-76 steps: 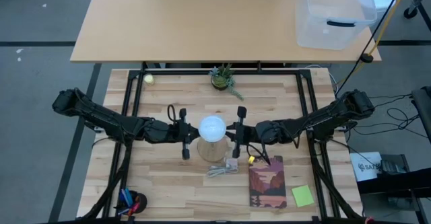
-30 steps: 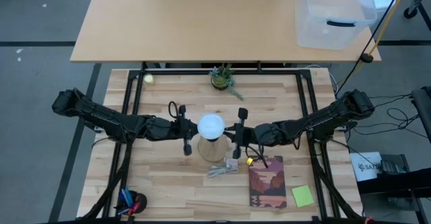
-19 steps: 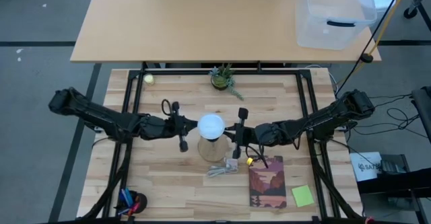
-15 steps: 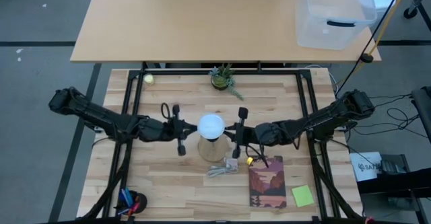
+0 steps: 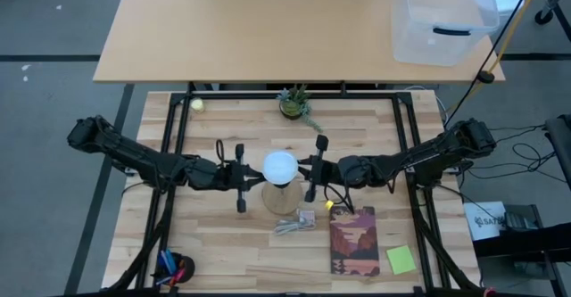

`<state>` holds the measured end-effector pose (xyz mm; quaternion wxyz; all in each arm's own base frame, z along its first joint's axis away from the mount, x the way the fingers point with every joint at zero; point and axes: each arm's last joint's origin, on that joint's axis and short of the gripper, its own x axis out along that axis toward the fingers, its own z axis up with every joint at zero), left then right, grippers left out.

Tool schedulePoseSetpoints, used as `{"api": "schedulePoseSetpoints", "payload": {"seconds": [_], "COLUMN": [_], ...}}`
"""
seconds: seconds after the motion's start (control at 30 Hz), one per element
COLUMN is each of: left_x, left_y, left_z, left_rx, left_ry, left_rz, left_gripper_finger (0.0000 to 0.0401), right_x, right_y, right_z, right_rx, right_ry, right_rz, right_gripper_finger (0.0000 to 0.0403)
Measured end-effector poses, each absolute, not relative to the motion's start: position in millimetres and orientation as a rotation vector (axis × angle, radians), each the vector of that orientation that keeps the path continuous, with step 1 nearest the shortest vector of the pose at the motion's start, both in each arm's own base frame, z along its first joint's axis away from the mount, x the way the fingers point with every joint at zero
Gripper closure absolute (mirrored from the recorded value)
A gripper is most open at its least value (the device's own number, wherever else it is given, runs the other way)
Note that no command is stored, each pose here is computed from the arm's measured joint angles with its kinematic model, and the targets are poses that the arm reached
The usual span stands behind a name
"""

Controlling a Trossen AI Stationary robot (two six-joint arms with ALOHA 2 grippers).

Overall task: Screw lightbulb
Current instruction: Insert the white lightbulb into the silver lamp

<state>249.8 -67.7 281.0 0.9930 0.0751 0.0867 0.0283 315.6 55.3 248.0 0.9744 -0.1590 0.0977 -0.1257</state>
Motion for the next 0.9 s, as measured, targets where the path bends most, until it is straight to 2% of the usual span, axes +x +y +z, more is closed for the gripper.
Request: {"api": "schedulePoseSetpoints", "payload": {"seconds": [0.9], "left_x": [254.7], "left_y": [-49.3], "left_z": [282.4], "left_rx": [0.157], "left_ry": [0.165], "left_rz": [0.081], "left_gripper_finger": [0.0401], "right_x": [313.9], "right_y": [67.6], "right_z": [249.0], "right_rx": [-0.416], "right_ry": [0.185], "right_rz": [-0.169], "right_gripper_finger": [0.0403]}}
